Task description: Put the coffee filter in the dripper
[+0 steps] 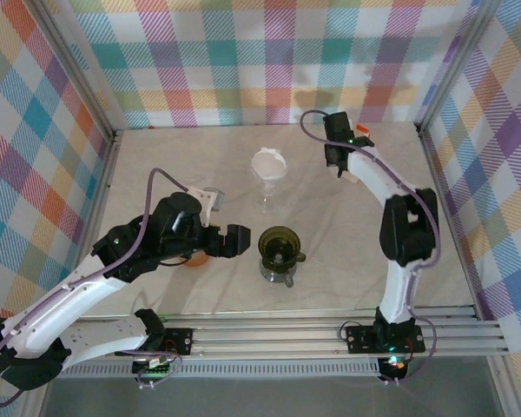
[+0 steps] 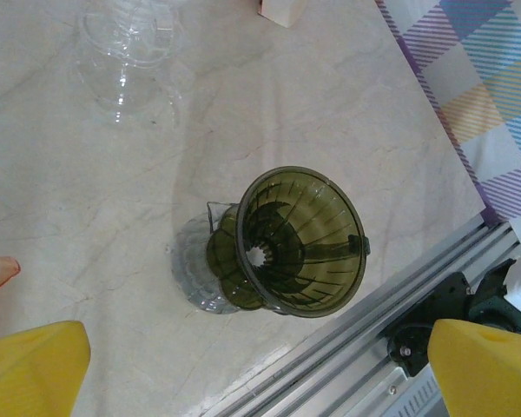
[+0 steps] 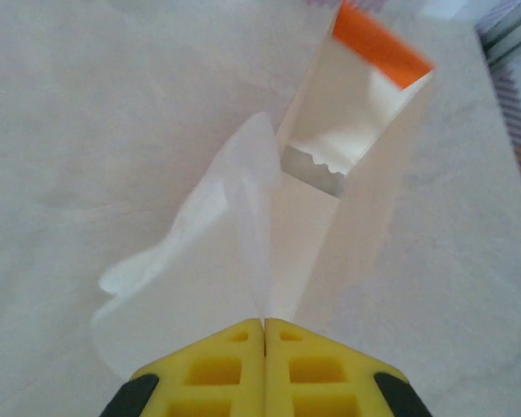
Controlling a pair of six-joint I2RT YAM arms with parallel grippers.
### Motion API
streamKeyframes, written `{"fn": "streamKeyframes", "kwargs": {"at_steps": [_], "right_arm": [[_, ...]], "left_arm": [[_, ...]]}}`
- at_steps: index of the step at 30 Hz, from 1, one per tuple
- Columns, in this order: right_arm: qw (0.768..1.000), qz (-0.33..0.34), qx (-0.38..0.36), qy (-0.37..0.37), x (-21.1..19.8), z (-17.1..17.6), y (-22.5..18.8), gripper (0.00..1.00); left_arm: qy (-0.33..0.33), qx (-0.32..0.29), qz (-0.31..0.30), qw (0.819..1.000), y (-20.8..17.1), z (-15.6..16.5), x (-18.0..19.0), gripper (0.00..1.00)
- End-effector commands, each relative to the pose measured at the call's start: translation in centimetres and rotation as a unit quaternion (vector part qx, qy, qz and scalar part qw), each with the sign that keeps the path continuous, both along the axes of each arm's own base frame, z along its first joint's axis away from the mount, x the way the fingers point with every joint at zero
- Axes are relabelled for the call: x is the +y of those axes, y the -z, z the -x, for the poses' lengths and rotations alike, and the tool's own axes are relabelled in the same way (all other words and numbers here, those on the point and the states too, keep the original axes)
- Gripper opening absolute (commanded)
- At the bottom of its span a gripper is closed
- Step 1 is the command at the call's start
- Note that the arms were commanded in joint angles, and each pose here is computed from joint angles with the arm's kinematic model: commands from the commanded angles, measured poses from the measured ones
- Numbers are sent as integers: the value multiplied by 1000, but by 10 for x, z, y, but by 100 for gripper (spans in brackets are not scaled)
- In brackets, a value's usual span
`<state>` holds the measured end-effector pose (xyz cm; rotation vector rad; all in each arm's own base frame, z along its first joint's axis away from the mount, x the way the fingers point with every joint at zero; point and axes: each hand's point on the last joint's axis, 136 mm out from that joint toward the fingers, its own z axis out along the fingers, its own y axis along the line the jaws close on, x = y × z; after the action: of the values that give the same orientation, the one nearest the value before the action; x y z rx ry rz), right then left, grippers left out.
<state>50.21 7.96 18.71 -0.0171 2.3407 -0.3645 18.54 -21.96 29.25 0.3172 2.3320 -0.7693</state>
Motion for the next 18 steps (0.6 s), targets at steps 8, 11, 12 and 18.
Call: {"fn": "streamKeyframes", "kwargs": {"at_steps": [8,11,12,18], "right_arm": [[983,-150,-58,-90,47,144,-101,0],[963,-221,-15,-154,72,196,-109,0],[956,-238,7,-174,80,215,-111,0],[911,-290,136,-260,112,298,-113,0]], "left_arm": [[3,0,34,999,-11,9,4,100],[1,3,36,999,-9,11,6,100],[1,4,36,999,-8,12,7,100],[-5,4,33,999,-2,14,12,100]]}}
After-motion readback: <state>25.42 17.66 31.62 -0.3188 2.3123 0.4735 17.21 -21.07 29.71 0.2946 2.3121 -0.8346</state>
